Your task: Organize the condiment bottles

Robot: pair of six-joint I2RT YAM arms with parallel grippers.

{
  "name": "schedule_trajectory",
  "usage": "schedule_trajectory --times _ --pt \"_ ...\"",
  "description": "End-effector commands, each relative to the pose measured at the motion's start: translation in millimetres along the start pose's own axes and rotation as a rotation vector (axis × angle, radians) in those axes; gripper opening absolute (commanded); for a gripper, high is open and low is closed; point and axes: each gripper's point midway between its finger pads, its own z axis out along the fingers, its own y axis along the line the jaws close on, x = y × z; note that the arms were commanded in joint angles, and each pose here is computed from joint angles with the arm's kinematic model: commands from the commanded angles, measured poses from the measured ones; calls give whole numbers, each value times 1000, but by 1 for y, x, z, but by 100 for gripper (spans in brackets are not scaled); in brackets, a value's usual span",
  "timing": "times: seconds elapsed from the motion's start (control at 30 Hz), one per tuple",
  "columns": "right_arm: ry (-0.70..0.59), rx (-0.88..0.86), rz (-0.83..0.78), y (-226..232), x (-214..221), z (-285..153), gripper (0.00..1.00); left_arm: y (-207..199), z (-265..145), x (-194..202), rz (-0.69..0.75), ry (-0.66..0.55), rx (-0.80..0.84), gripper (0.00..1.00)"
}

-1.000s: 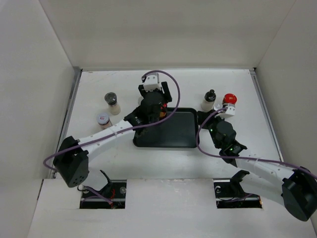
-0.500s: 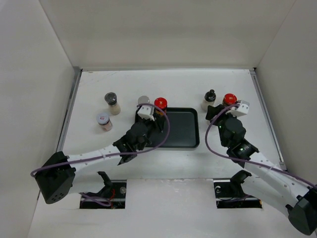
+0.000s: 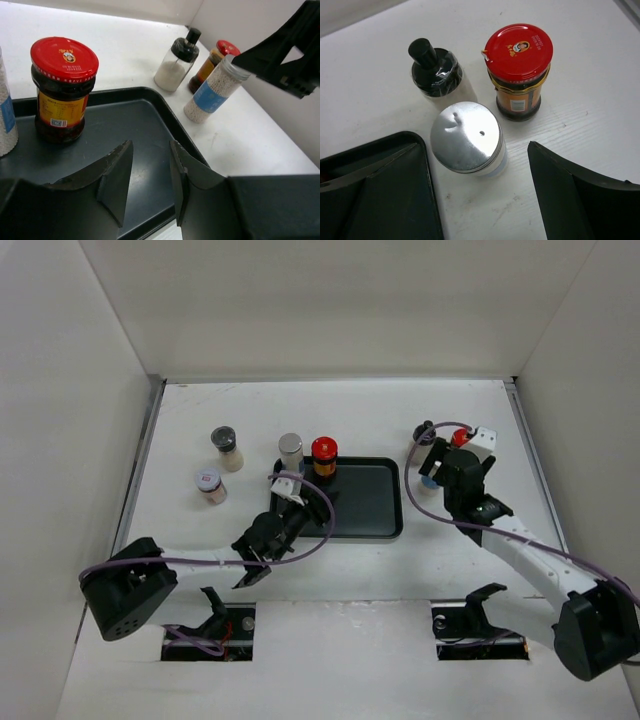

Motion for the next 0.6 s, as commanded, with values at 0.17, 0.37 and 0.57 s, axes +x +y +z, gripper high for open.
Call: schedule_trajectory --times 0.17,0.37,0.57 --pt "20 -19 -14 12 -10 27 89 -17 -5 -28 -110 -144 94 36" --pt "10 -4 -37 18 -13 43 51 -8 -9 -33 -123 -167 56 37" --pt "-134 -69 0 47 -65 5 39 3 -17 -43 -135 -209 11 40"
